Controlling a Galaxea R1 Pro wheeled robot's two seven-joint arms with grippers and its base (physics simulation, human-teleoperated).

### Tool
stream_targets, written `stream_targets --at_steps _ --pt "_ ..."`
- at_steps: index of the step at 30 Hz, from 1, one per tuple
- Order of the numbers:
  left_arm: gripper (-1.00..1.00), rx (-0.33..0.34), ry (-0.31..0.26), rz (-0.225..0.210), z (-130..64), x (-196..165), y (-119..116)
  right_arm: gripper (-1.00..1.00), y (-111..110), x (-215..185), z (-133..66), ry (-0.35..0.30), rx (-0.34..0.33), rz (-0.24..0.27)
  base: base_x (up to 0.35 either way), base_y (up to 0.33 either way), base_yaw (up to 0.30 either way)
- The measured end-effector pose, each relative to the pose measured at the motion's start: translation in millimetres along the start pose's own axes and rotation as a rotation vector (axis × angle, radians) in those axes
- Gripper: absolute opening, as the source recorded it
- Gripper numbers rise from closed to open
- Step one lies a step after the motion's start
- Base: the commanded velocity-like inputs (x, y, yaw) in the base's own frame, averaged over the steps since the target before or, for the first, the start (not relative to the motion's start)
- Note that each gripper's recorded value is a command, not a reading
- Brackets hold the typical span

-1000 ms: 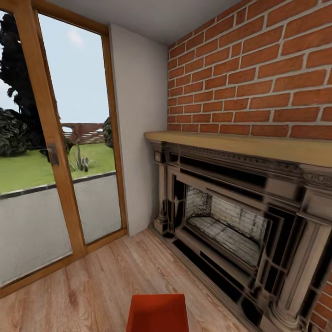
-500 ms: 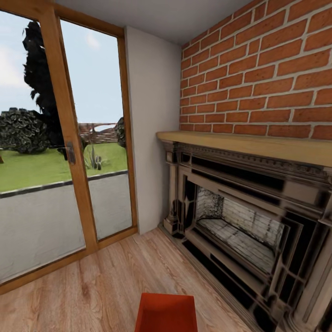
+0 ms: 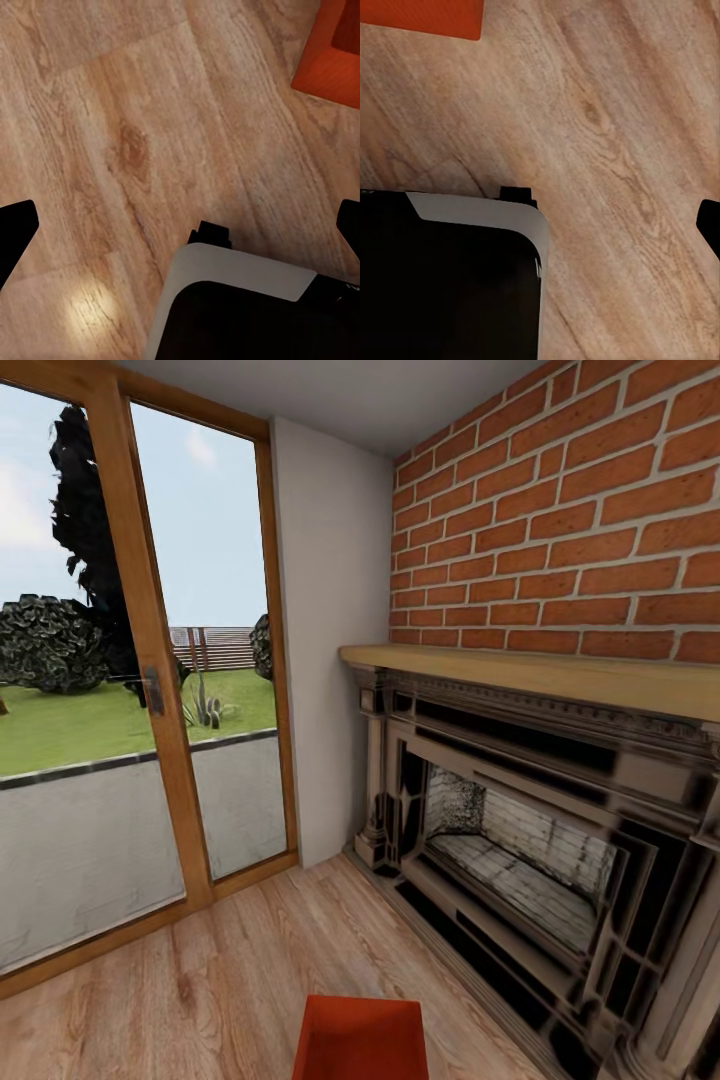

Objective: Move the two storage containers from the living room to the garage. In the garage, place one container on the floor and stack the other container on top of it (either order is fine).

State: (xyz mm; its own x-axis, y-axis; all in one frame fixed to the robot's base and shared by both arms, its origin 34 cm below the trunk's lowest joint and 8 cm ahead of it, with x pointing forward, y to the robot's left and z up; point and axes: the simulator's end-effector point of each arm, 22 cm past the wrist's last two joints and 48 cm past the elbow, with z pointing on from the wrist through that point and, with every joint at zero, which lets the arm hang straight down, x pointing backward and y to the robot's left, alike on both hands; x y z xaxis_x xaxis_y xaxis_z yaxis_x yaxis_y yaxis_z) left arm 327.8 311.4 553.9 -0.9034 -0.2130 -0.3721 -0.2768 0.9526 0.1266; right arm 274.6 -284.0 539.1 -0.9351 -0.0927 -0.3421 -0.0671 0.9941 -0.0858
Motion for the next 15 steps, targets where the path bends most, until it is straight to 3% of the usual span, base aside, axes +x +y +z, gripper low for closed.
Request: stream_targets --at_steps 15 --pt "1.00 0.000 -0.001 0.002 0.0 -0.3 0.0 1.00 -0.1 -0.1 0.0 -0.001 -0.001 -0.002 0.000 0.000 0.000"
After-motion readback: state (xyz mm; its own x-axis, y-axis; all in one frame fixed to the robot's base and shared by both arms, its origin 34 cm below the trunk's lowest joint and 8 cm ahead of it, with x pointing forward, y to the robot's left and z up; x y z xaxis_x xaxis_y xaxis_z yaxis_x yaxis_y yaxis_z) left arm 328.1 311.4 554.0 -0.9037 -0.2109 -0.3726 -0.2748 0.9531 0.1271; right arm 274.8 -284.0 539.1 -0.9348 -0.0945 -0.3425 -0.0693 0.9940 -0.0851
